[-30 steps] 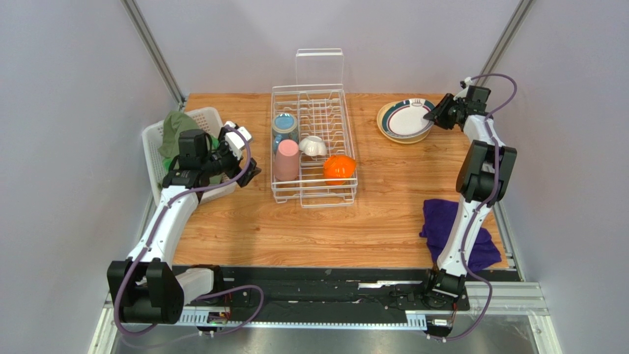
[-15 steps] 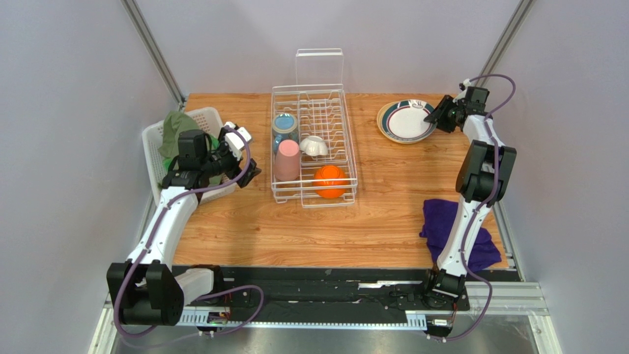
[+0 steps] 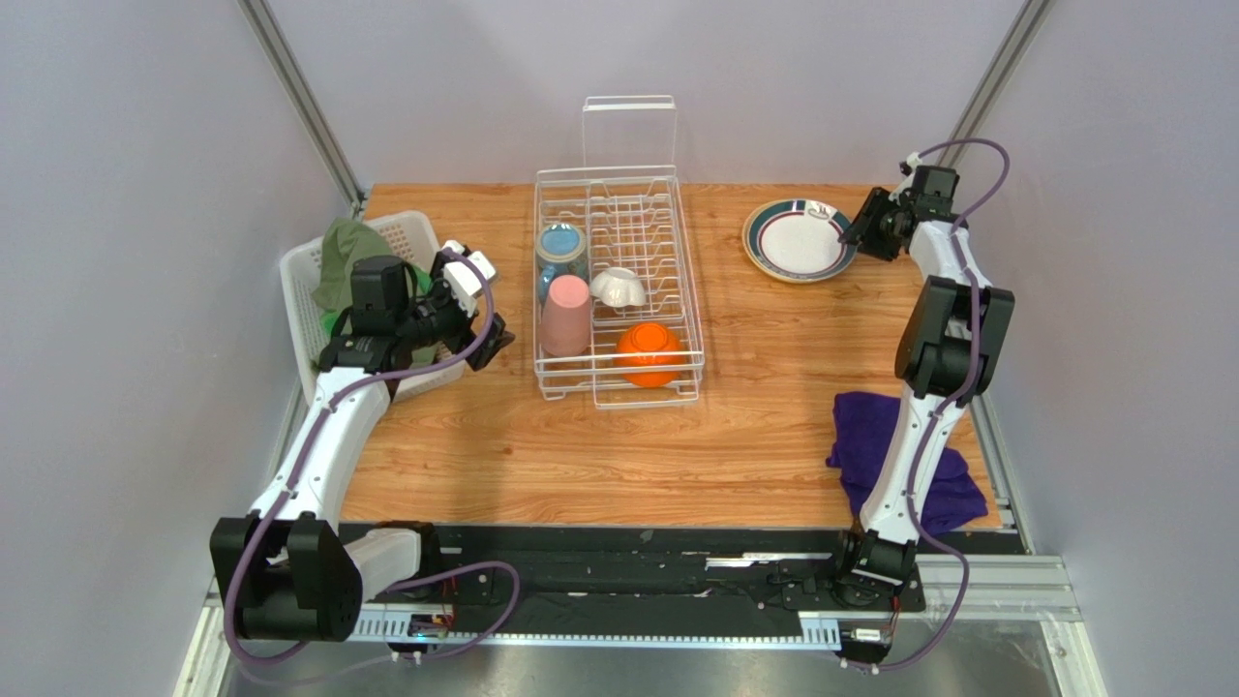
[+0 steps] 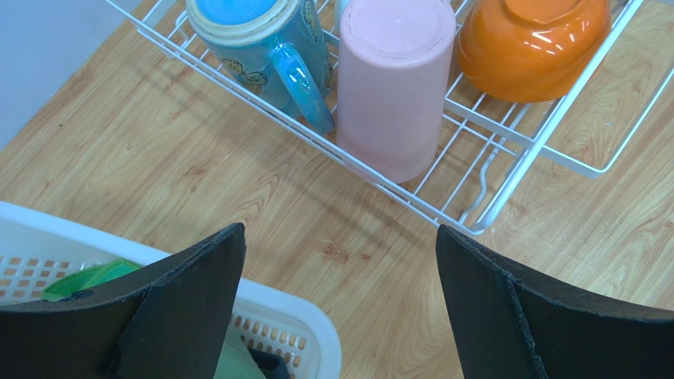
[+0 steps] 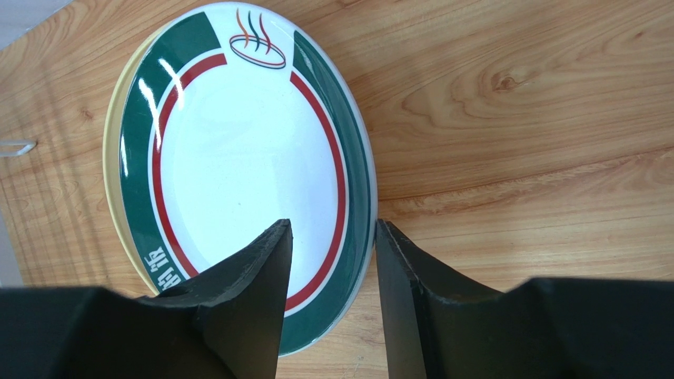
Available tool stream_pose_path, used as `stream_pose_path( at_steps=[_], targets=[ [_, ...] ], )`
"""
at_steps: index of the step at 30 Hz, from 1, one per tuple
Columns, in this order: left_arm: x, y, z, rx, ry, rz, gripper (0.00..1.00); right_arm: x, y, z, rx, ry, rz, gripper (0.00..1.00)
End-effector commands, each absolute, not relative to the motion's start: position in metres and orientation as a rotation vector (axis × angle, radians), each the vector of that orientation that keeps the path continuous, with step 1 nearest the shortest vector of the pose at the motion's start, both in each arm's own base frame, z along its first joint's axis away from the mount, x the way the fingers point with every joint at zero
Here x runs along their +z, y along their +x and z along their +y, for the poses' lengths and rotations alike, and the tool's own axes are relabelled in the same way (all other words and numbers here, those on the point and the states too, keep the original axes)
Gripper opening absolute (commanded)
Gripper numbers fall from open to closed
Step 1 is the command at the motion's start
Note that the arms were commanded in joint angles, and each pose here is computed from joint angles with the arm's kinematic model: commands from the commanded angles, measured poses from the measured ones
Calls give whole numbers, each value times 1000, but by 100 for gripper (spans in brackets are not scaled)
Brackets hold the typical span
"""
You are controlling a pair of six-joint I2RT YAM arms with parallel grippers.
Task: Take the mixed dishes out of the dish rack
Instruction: Place the plate at the center of the board.
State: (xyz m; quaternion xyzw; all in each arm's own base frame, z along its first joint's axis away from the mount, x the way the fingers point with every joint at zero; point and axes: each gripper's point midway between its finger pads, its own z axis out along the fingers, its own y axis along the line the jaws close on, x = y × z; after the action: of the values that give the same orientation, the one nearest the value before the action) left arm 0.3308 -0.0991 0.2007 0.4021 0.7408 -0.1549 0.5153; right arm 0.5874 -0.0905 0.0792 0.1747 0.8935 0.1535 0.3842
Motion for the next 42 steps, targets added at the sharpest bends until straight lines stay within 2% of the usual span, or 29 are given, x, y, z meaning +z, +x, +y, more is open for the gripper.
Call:
stream_pose_path(
  at_steps=[1,17,20,21,24,42],
  targets=[
    [208,328,-103,-378,999,1730,98,119,601,-84,334,351,2214,46],
    [208,328,-102,-372,1004,1729,98,122,597,-76,253,293,2236,47],
    [208,329,-101,-369,1004,1728,98,126,595,-78,218,288,2232,54],
    [207,328,-101,-369,1004,1729,98,129,594,-79,209,287,2230,60],
    [206,328,-102,-369,1008,1728,98,131,591,-79,199,280,2231,62],
    [205,328,-99,-351,1013,1731,98,124,601,-63,177,233,2236,62]
  ],
)
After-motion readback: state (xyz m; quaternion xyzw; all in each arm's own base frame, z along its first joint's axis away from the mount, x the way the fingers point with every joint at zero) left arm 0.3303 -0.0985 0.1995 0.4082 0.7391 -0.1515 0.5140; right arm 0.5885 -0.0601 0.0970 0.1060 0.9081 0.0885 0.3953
